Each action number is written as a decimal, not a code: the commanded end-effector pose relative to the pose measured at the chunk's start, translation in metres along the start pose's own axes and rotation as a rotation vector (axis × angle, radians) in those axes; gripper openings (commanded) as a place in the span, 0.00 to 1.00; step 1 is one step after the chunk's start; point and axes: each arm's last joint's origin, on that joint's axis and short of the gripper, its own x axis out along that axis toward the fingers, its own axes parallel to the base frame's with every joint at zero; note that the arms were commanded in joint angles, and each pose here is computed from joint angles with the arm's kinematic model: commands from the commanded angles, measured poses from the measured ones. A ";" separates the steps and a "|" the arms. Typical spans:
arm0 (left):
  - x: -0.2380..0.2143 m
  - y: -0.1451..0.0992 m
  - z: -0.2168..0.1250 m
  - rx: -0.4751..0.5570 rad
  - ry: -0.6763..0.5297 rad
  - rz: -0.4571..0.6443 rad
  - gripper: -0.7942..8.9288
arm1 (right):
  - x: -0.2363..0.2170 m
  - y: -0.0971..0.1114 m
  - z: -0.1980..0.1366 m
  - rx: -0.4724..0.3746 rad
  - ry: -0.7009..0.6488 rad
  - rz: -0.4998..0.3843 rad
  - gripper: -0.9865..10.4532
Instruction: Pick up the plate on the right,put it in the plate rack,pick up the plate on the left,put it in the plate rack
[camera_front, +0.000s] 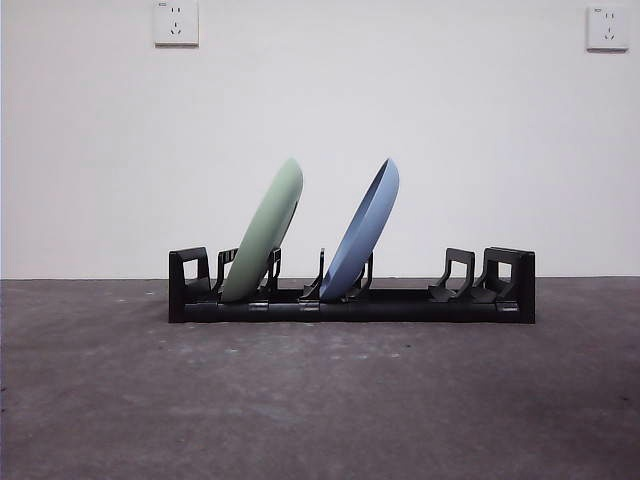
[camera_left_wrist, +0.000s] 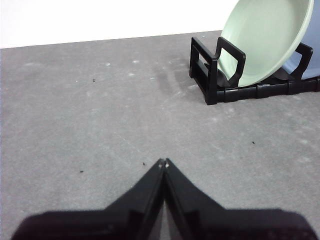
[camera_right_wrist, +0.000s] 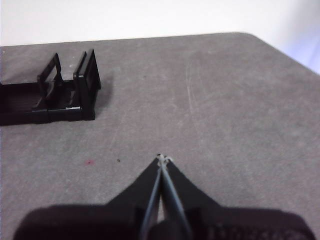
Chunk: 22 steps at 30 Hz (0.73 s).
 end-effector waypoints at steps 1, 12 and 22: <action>0.001 0.000 -0.003 -0.007 0.004 0.006 0.08 | 0.002 0.000 -0.003 0.032 -0.019 0.008 0.09; 0.001 0.000 -0.003 -0.007 0.005 0.006 0.08 | 0.003 0.000 -0.004 0.032 -0.018 0.008 0.09; 0.001 0.000 -0.003 -0.007 0.005 0.006 0.08 | 0.003 0.000 -0.004 0.032 -0.018 0.008 0.09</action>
